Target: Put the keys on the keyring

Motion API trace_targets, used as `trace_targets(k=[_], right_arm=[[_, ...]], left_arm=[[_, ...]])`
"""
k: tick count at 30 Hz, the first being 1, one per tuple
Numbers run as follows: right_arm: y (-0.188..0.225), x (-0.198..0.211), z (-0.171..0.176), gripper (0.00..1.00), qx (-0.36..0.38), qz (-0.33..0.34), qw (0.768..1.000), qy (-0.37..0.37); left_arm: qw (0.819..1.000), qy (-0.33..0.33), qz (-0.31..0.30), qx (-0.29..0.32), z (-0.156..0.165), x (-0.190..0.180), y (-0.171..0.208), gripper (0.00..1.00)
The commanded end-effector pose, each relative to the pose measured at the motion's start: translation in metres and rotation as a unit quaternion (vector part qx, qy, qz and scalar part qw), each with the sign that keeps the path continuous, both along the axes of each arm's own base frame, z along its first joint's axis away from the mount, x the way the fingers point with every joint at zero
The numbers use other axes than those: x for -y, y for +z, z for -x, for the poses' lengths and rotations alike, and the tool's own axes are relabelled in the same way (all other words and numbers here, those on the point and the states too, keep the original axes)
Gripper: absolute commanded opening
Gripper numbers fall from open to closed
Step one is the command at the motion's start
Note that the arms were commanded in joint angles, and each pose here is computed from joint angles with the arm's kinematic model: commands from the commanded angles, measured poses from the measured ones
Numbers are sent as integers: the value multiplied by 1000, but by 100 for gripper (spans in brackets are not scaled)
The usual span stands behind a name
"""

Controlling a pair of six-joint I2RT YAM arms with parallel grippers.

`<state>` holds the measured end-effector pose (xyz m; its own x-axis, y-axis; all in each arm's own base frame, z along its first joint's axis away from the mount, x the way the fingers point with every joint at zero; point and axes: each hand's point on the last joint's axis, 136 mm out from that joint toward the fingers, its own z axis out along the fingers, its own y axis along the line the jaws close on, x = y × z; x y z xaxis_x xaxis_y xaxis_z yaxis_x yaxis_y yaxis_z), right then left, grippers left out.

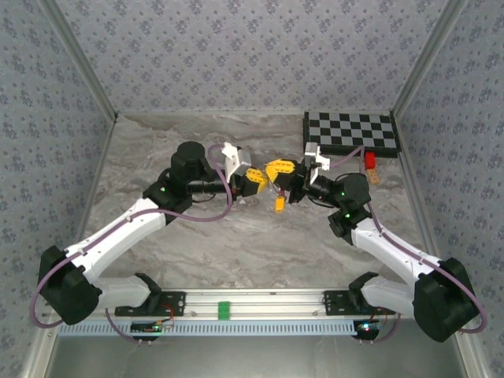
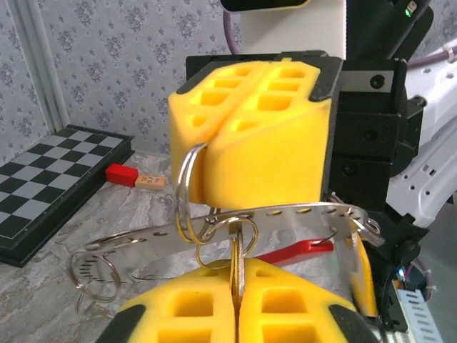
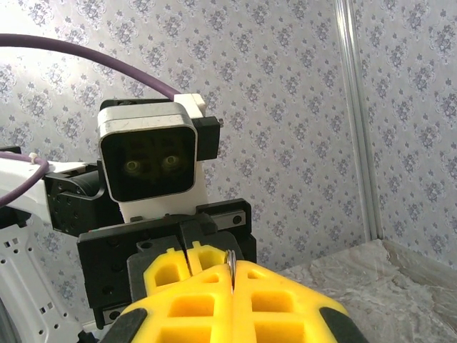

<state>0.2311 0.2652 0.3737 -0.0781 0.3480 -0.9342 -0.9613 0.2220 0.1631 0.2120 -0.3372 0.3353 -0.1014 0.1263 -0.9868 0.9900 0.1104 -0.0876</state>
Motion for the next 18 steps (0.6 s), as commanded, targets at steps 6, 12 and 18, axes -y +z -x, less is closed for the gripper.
trace_targets(k=[6,12,18], right_arm=[[23,4,7,0,29,-23,999,5],[22,6,6,0,28,-22,999,4],[21,6,7,0,28,-22,999,9]], left_arm=[[1000,-28,3,13,17,0,11,28],[999,11,31,18,8,-16,24,34],[997,45,55,18,-4,-26,34,38]])
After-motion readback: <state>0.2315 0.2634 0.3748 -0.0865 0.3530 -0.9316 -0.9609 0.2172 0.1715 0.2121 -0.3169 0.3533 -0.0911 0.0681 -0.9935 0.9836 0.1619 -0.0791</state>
